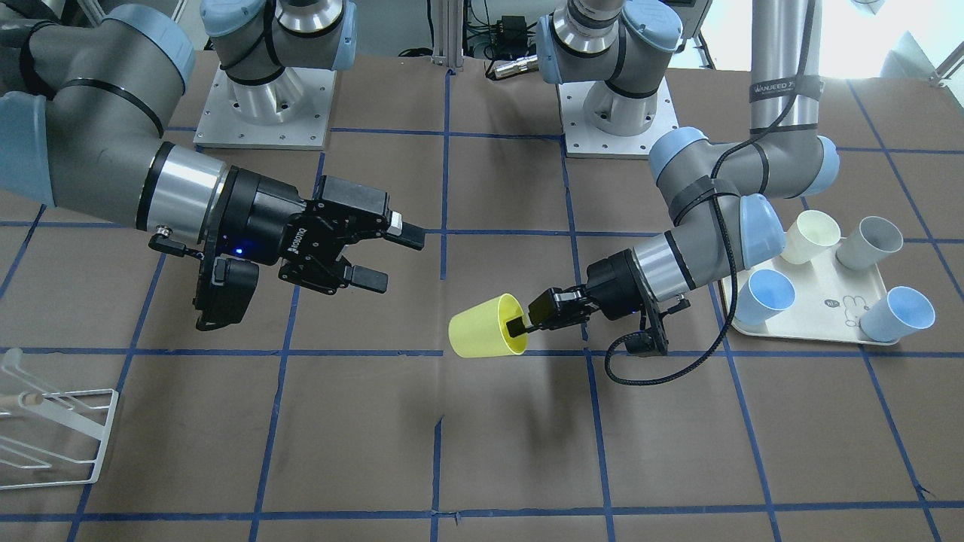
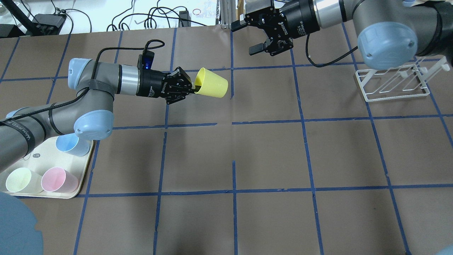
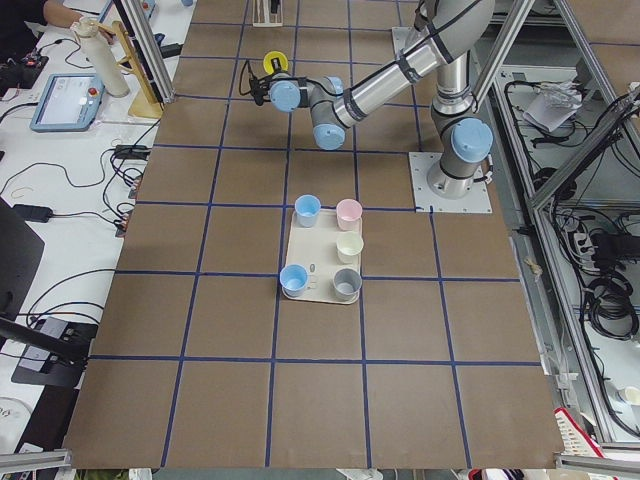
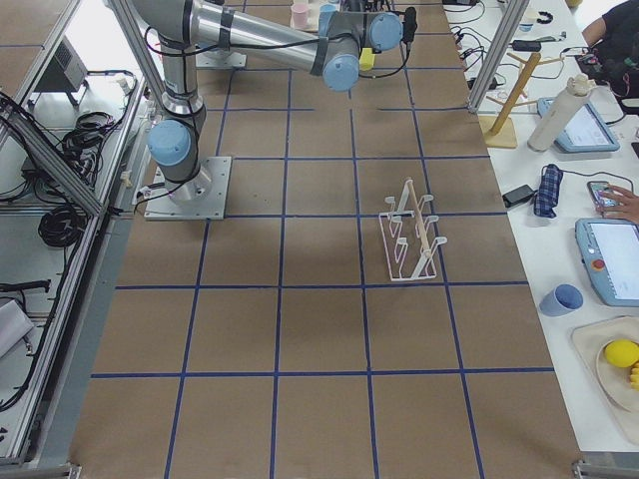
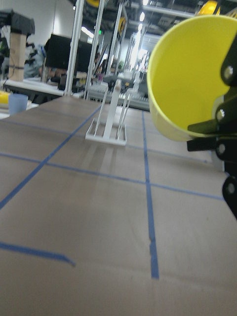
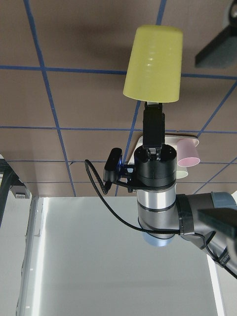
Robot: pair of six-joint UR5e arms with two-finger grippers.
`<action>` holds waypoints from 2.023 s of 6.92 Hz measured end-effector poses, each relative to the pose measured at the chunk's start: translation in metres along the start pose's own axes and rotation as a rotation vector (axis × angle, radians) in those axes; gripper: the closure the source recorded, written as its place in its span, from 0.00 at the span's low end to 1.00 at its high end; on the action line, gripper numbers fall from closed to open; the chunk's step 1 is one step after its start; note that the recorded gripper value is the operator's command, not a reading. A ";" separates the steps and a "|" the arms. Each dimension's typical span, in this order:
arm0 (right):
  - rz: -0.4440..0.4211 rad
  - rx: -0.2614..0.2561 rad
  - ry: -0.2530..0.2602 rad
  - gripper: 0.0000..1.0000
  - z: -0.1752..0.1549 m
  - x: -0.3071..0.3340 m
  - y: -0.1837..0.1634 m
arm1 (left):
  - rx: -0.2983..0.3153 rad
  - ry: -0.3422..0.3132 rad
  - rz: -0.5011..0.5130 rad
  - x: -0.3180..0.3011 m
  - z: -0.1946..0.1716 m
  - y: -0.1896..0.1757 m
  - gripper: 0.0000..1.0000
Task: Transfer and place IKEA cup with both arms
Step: 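Carry the yellow cup to the tray with left gripper while right arm withdraws, then lower the yellow cup onto the tray beside the blue cup and release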
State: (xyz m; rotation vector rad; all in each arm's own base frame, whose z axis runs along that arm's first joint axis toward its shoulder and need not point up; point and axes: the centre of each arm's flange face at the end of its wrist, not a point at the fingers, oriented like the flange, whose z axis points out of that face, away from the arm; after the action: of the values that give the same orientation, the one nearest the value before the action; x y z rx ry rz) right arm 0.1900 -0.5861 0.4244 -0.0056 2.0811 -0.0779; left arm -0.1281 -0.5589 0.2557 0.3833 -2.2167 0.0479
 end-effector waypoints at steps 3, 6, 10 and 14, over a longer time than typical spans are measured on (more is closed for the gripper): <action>-0.050 0.015 0.411 0.00 -0.008 0.029 0.001 | 0.160 -0.460 0.048 0.005 -0.052 -0.012 1.00; -0.047 0.012 0.830 0.00 -0.033 0.060 0.002 | 0.088 -0.845 0.205 0.025 -0.157 -0.032 1.00; -0.051 0.018 0.947 0.00 -0.047 0.060 -0.001 | -0.107 -0.885 0.316 -0.087 -0.356 -0.067 1.00; -0.062 0.037 0.946 0.00 -0.056 0.045 -0.003 | -0.161 -0.867 0.432 -0.212 -0.378 -0.086 1.00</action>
State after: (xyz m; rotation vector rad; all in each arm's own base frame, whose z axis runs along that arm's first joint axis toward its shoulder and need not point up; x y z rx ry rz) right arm 0.1194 -0.5878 0.4124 -0.0130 3.0252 -0.1825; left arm 0.3075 -0.5231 0.3210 -0.2297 -3.0962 -0.0815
